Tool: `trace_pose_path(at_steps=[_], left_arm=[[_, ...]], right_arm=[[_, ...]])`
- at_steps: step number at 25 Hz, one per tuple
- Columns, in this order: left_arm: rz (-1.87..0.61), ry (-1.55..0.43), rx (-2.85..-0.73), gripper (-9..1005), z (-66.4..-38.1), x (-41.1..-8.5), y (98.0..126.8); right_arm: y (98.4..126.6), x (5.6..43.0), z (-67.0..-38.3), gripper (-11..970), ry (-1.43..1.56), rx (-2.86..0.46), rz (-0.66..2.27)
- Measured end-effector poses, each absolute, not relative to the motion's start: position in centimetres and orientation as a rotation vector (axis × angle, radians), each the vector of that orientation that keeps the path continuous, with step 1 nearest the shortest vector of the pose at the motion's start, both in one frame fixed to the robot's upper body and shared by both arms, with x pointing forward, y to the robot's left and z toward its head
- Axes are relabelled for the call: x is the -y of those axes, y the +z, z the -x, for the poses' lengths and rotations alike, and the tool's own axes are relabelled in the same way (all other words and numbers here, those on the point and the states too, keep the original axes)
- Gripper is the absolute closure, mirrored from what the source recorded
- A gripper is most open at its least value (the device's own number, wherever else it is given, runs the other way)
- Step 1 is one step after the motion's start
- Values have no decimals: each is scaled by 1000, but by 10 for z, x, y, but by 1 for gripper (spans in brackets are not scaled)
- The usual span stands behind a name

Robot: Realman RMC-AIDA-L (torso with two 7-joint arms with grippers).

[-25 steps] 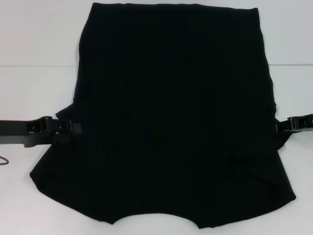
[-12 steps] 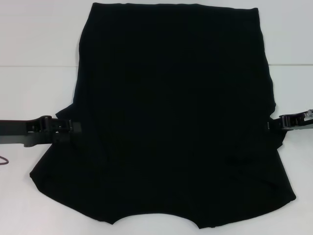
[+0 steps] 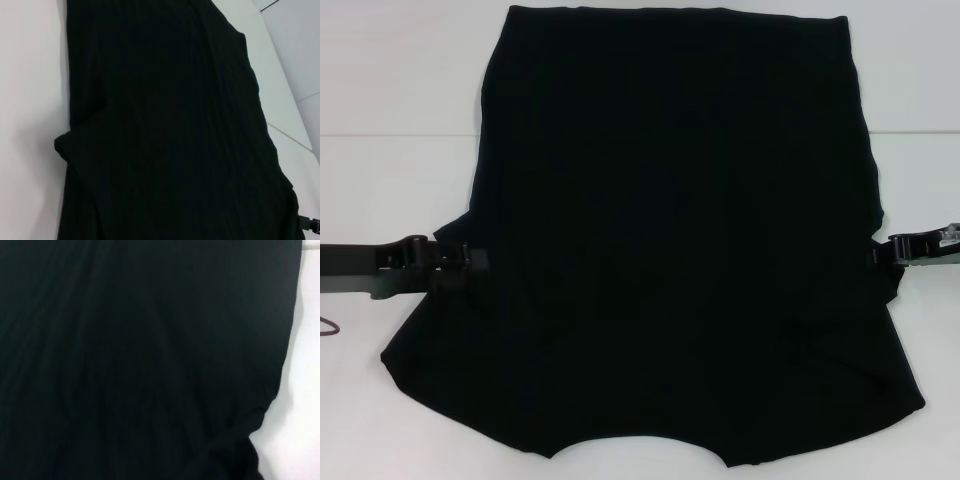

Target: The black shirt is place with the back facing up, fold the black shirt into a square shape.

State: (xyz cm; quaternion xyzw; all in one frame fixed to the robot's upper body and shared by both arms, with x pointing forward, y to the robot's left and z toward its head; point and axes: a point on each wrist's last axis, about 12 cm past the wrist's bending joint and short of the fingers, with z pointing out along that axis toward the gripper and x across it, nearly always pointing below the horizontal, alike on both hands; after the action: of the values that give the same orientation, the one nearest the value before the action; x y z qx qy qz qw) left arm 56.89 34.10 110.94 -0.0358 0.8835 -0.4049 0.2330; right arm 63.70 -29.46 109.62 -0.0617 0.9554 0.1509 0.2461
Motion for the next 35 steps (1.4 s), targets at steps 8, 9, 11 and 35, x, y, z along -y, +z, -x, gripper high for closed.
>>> trace_pose_path(at_steps=[8,9,11,35], left_arm=[[96,-1111,-2425,461,-570,-341,1110],[98,-1111,-2425,461,-569,-341,1110],[100,-1109,-2425,461,-569,-342,1110],[113,-1113,-2428,462,-568,-342,1107]], right_arm=[[1096,294,-637,744,417,-2608,166],[1096,294,-637,782,417,-2608,165],[1096,294,-637,859,417,-2608,165],[1106,320,-631,943,428,-2661,130]])
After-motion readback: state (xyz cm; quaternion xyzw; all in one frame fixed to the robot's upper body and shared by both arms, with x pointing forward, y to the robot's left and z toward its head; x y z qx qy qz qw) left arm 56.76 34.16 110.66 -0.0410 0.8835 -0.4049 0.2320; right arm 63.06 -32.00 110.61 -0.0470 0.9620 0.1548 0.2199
